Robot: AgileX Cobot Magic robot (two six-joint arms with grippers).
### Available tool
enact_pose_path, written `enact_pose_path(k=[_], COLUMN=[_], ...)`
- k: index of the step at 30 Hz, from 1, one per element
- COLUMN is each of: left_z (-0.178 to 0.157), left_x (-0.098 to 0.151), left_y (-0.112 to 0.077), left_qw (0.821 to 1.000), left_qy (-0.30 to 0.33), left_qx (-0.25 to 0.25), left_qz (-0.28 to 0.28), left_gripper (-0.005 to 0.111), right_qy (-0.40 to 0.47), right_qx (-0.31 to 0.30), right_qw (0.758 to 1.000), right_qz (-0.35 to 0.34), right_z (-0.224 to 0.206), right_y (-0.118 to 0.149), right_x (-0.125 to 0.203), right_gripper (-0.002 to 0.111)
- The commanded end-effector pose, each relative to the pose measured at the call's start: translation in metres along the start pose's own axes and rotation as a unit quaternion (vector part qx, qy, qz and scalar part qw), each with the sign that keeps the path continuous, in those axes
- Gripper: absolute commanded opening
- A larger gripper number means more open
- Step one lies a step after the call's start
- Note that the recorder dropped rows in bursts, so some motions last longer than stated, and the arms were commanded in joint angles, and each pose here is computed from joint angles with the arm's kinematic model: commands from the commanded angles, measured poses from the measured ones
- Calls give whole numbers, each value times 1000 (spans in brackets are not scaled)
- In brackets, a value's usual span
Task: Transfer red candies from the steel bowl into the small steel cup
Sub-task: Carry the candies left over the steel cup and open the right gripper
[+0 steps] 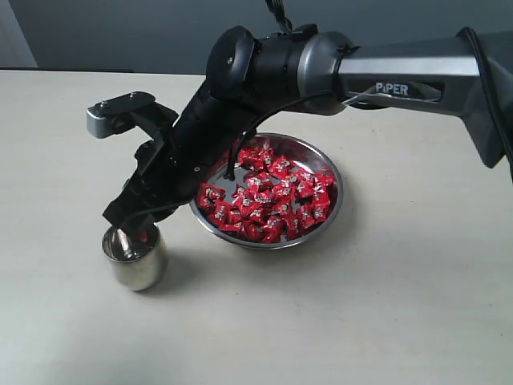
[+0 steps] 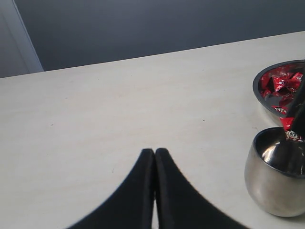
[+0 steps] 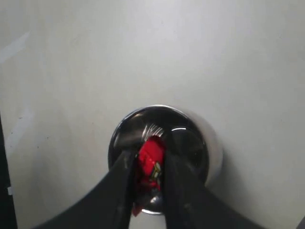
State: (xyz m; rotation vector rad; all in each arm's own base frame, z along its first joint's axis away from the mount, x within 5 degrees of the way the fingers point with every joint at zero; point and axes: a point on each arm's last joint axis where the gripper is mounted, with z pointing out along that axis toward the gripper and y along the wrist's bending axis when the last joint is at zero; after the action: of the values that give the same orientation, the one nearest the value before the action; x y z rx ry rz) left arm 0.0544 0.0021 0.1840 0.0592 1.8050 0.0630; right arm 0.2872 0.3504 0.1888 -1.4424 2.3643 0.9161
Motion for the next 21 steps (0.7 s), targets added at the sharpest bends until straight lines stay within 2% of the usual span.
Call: enact_pose_path(k=[1, 4, 15, 18, 21], left_z=[0, 0, 0, 0, 0], left_x=[-1, -1, -1, -1, -1], left_y=[0, 0, 0, 0, 0], left_qw=[1000, 1000, 1000, 1000, 1000], left_qy=[-7, -7, -7, -7, -7], left_qx=[-1, -1, -1, -1, -1], left_qz=[-4, -4, -4, -4, -4], left_gripper=[0, 0, 0, 0, 0], right_qy=[-2, -2, -9, -14, -34], right_qx=[6, 6, 3, 40, 107], right_qw=[1000, 1000, 1000, 999, 993], right_qz=[-13, -13, -10, -29, -18], right_z=[-4, -4, -6, -18, -39], right_y=[1, 1, 3, -3, -14], right_x=[-2, -2, -4, -7, -14], right_gripper=[18, 28, 28, 28, 28])
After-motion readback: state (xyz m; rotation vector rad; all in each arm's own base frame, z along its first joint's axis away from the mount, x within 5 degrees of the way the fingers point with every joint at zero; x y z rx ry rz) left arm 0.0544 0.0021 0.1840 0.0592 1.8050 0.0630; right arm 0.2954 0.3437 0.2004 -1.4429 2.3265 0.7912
